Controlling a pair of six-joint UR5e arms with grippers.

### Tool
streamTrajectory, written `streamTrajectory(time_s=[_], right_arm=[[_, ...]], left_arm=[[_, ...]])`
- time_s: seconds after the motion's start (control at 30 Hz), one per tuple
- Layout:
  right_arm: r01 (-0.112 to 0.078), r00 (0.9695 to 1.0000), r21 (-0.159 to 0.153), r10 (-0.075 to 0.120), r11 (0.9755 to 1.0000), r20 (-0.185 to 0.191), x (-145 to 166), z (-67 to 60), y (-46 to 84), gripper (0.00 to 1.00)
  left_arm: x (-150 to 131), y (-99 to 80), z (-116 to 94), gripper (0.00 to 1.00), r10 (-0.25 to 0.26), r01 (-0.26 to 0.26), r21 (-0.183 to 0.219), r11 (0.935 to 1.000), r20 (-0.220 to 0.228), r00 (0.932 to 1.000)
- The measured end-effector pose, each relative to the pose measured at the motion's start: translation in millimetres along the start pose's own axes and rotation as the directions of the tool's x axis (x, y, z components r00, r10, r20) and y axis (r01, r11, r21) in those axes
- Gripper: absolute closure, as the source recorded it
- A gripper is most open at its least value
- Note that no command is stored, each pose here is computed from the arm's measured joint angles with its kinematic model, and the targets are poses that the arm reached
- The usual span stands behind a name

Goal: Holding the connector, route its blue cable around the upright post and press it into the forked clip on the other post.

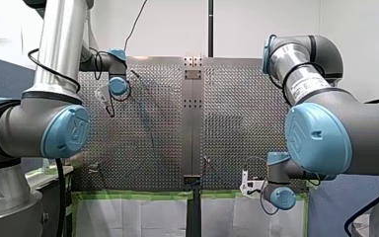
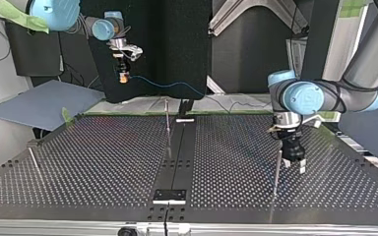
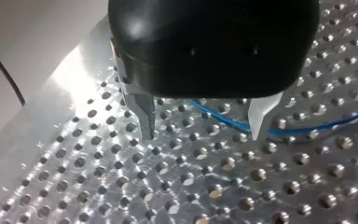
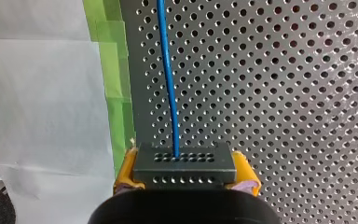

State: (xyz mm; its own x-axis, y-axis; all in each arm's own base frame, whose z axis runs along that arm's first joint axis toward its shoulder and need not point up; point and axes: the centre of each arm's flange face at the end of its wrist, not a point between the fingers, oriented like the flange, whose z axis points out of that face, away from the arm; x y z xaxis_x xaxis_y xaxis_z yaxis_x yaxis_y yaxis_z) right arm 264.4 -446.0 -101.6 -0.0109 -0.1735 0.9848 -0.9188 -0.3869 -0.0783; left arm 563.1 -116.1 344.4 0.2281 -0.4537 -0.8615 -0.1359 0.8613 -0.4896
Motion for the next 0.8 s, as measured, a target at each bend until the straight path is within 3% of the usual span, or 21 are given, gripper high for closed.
streamTrajectory(time_s=[0.23, 0.5, 0.67, 0.8], right_arm=[[-0.002, 1.0000, 0.001, 0.002, 1.0000, 0.002, -0.3, -0.3, -0.7, 1.00], [-0.013, 0.9999, 0.001, 0.013, 0.9999, -0.001, 0.0, 0.0, -1.2, 1.00], [-0.028, 0.9996, 0.001, 0.028, 0.9996, 0.001, -0.4, -0.3, -1.2, 1.00], [-0.039, 0.9992, 0.006, 0.039, 0.9992, 0.002, -0.4, -0.3, -1.4, 1.00]], left_arm=[[-4.6, 2.7, -14.7, 0.01, 0.002, -0.003, -0.025, 0.9997, -0.039, 0.9992], [-17.2, 19.8, -43.8, 0.01, 0.056, -0.063, -0.094, 0.9936, -0.079, 0.9953], [-32.6, 23.0, -54.3, 0.01, 0.093, -0.103, -0.132, 0.9859, -0.076, 0.9928], [-58.2, 12.1, -56.2, 0.01, 0.121, -0.127, -0.125, 0.9840, -0.057, 0.9910]])
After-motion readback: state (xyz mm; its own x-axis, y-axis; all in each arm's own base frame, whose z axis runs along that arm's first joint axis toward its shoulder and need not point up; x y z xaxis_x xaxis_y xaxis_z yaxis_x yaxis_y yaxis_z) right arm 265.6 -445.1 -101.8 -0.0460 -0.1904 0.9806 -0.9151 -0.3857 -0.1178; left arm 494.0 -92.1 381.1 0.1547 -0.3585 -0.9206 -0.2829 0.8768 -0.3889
